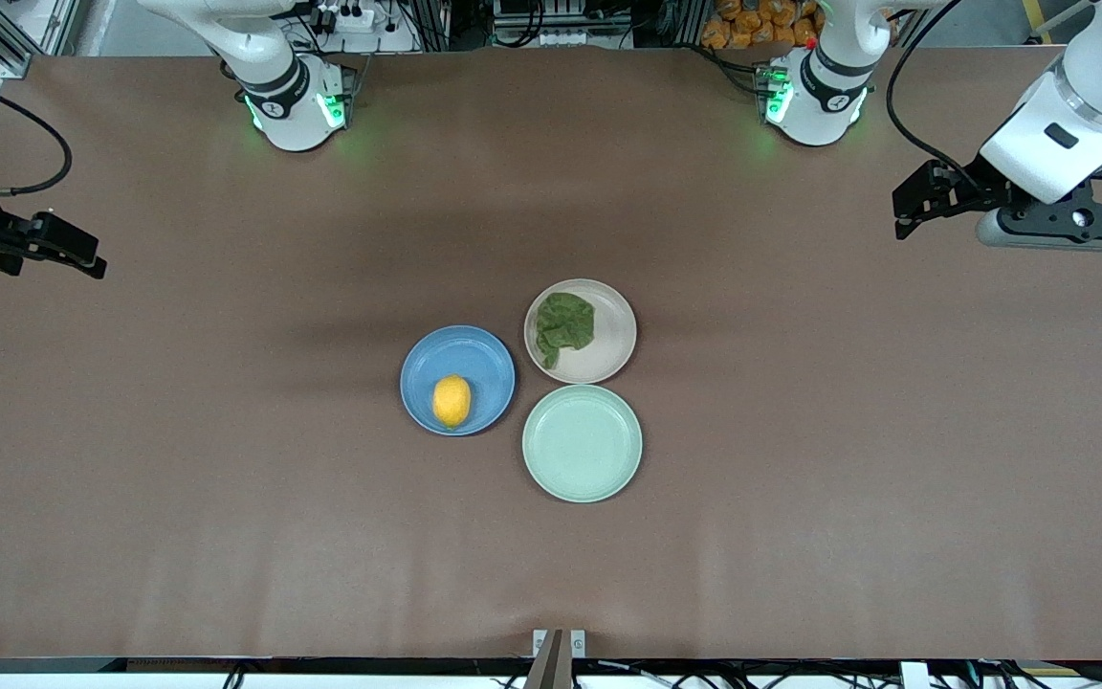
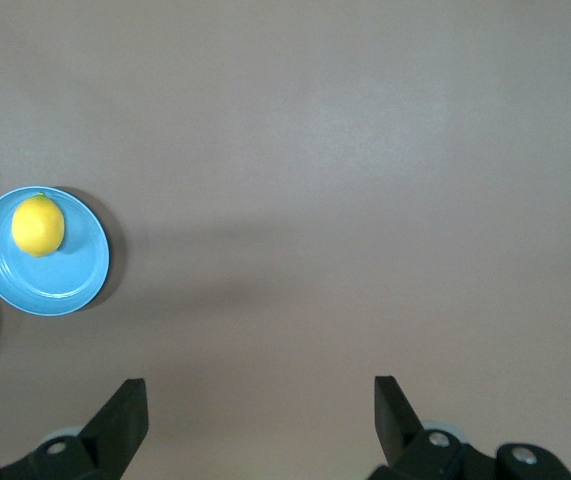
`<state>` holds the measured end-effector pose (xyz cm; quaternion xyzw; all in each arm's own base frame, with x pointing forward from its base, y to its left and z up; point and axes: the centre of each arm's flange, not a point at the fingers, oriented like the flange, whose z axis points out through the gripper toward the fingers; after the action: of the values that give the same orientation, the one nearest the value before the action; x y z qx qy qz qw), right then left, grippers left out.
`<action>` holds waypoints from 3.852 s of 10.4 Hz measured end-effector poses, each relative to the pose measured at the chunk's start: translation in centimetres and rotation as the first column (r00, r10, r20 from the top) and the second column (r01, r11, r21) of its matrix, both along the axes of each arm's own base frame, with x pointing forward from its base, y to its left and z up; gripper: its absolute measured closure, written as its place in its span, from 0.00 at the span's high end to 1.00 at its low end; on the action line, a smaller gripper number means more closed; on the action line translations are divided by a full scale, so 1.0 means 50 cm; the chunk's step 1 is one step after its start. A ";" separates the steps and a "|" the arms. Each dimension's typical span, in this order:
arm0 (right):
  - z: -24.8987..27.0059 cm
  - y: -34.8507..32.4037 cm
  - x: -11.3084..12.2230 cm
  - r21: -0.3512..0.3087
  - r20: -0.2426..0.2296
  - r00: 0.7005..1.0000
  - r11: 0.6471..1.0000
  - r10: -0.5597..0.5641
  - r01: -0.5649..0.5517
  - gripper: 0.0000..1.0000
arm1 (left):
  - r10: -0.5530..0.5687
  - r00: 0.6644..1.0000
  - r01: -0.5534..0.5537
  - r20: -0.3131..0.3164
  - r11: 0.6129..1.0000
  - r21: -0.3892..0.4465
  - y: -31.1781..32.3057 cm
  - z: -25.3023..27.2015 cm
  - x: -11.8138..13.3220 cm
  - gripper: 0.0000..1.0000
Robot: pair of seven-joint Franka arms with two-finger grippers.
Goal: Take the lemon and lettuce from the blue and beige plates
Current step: 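Move the left gripper toward the beige plate with lettuce, then lower the left gripper onto the lettuce while the right gripper approaches the lemon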
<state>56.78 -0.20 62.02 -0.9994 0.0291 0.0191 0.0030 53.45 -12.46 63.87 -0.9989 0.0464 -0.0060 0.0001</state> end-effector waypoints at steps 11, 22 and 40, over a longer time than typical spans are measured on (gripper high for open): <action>0.006 -0.003 -0.002 -0.014 0.004 1.000 1.000 0.000 0.000 1.00 | -0.004 0.998 0.004 -0.060 1.000 0.003 -0.005 -0.064 0.031 1.00; 0.013 -0.018 -0.008 -0.033 -0.007 0.999 0.999 0.034 -0.034 1.00 | -0.117 0.987 0.110 -0.111 0.992 -0.068 -0.205 -0.299 0.108 1.00; -0.340 0.395 0.134 -0.037 -0.006 0.990 0.990 0.139 -0.139 1.00 | 0.239 0.958 -0.236 -0.156 0.971 0.037 -0.734 -0.799 -0.104 1.00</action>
<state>63.47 19.54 45.00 -0.9988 -0.0401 0.0203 -0.0172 48.26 -49.17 23.91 -0.9944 -0.0741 0.0746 0.0062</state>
